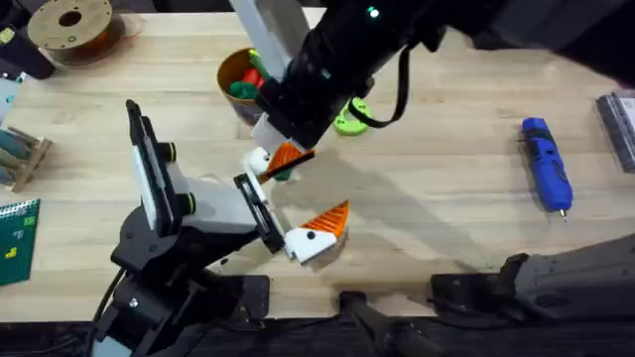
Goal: Pick up the gripper from the table and insert it into the empty holder that is missing its gripper. Then pick up a screw, insert it into the mounting hole, and use the screwdriver to tighten it. Finally, clean up the table by picking up the vegetable and placing it into the bucket.
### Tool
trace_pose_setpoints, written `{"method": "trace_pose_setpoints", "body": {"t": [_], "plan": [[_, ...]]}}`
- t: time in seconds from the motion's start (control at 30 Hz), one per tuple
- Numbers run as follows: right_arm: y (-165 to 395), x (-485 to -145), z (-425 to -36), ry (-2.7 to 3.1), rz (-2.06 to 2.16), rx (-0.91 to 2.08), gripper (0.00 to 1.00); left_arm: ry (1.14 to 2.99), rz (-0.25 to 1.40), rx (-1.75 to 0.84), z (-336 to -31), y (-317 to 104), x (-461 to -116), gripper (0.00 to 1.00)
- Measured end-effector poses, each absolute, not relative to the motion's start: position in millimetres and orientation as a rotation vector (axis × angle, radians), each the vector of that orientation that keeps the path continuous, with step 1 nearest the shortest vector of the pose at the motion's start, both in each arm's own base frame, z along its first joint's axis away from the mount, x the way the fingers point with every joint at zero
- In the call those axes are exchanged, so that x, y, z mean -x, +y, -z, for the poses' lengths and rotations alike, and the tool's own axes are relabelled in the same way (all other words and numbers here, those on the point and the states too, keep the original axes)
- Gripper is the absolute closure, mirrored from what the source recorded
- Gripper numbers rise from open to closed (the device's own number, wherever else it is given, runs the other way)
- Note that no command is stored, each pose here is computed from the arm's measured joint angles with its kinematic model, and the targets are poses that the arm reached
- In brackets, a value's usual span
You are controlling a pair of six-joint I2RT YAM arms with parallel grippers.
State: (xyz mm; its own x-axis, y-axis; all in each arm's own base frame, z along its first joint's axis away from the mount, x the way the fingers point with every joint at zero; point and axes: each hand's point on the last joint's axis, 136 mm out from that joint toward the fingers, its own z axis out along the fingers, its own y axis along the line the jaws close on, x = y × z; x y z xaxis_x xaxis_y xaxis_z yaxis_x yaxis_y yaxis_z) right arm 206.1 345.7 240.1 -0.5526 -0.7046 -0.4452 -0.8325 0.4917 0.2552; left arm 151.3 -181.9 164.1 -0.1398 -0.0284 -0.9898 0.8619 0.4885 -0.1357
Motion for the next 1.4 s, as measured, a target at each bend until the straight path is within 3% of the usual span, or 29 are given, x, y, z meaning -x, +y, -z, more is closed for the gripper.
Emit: {"method": "trace_pose_setpoints", "body": {"t": [1.4], "plan": [[355,-207,-221,2.496,-0.648,1.325,0.994,1.523,0.920,-0.749,-164,-182,-151,0.014]]}}
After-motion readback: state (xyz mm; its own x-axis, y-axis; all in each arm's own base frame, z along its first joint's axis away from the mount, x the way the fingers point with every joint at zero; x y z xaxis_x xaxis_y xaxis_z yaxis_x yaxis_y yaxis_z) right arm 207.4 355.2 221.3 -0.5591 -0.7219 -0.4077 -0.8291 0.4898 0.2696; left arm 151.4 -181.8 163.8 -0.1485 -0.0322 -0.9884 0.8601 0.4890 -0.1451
